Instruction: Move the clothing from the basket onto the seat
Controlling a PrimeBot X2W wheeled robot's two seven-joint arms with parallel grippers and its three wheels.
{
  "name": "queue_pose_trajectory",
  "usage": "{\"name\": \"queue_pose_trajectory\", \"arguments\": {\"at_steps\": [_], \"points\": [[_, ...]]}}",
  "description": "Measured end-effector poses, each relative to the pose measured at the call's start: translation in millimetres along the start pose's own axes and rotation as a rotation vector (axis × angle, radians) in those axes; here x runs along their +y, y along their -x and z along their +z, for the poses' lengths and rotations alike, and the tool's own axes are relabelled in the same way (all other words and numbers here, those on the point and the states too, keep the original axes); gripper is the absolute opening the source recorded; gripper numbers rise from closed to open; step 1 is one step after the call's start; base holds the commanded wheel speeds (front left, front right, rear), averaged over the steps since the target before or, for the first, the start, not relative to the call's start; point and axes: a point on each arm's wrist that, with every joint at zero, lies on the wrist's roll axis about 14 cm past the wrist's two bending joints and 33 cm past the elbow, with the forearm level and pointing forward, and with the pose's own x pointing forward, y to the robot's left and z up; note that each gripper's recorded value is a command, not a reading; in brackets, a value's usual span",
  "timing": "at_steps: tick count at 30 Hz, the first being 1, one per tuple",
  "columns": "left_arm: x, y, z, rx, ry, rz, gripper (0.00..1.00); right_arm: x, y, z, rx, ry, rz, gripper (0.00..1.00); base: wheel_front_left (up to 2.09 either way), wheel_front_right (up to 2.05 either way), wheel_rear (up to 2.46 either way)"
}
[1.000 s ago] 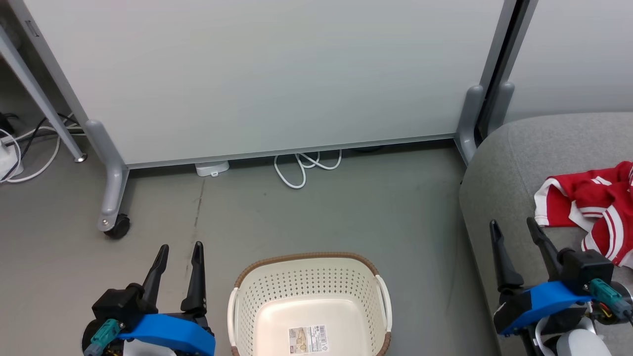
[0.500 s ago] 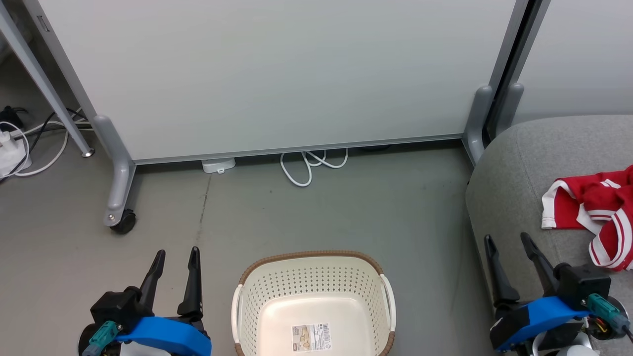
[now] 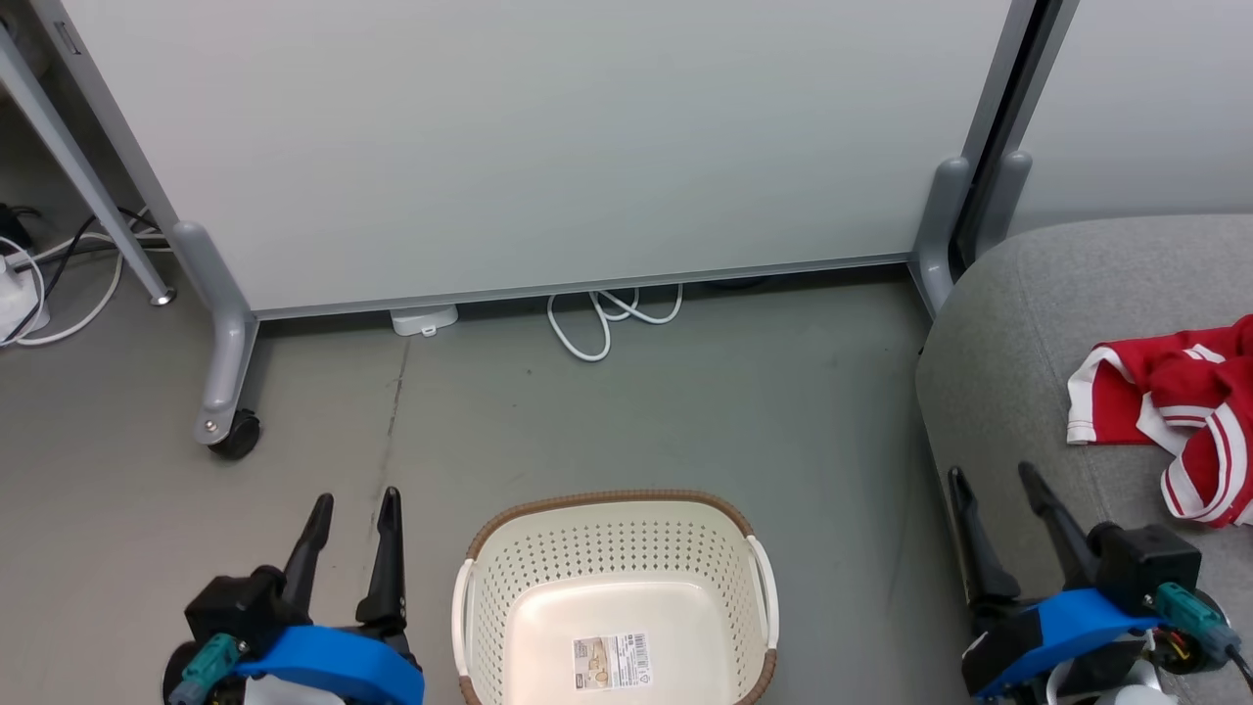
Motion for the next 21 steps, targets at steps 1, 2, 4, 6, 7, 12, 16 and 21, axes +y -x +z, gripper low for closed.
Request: {"name": "queue_pose_trajectory", "arguments": {"at_steps": [1, 2, 4, 6, 7, 12, 16, 21], "points": [[-1, -1, 0, 0.0, 0.003, -0.001, 0.0, 0, 0, 0, 0.001, 0.0, 0.0, 0.0, 0.0, 0.0, 0.0], [-1, 1, -3, 0.009, 0.006, 0.001, 0.0, 0, 1, -3, 0.009, -0.002, -0.001, 0.0, 0.0, 0.0, 0.0], [0, 7, -15, 0.045, 0.016, 0.011, 0.0, -1, 4, -12, 0.037, -0.005, -0.006, 0.0, 0.0, 0.0, 0.0], [2, 13, -27, 0.078, 0.024, 0.023, 0.0, -2, 7, -20, 0.062, -0.009, -0.01, 0.0, 0.0, 0.0, 0.0], [2, 16, -32, 0.093, 0.03, 0.029, 0.0, -3, 8, -24, 0.073, -0.013, -0.013, 0.0, 0.0, 0.0, 0.0], [6, 17, -34, 0.104, 0.126, 0.062, 0.0, -8, 10, -28, 0.089, -0.123, -0.04, 0.0, 0.0, 0.0, 0.0], [10, 15, -31, 0.097, 0.192, 0.085, 0.0, -10, 10, -28, 0.087, -0.2, -0.053, 0.0, 0.0, 0.0, 0.0], [12, 14, -28, 0.09, 0.255, 0.1, 0.0, -11, 11, -27, 0.082, -0.273, -0.065, 0.0, 0.0, 0.0, 0.0]]}}
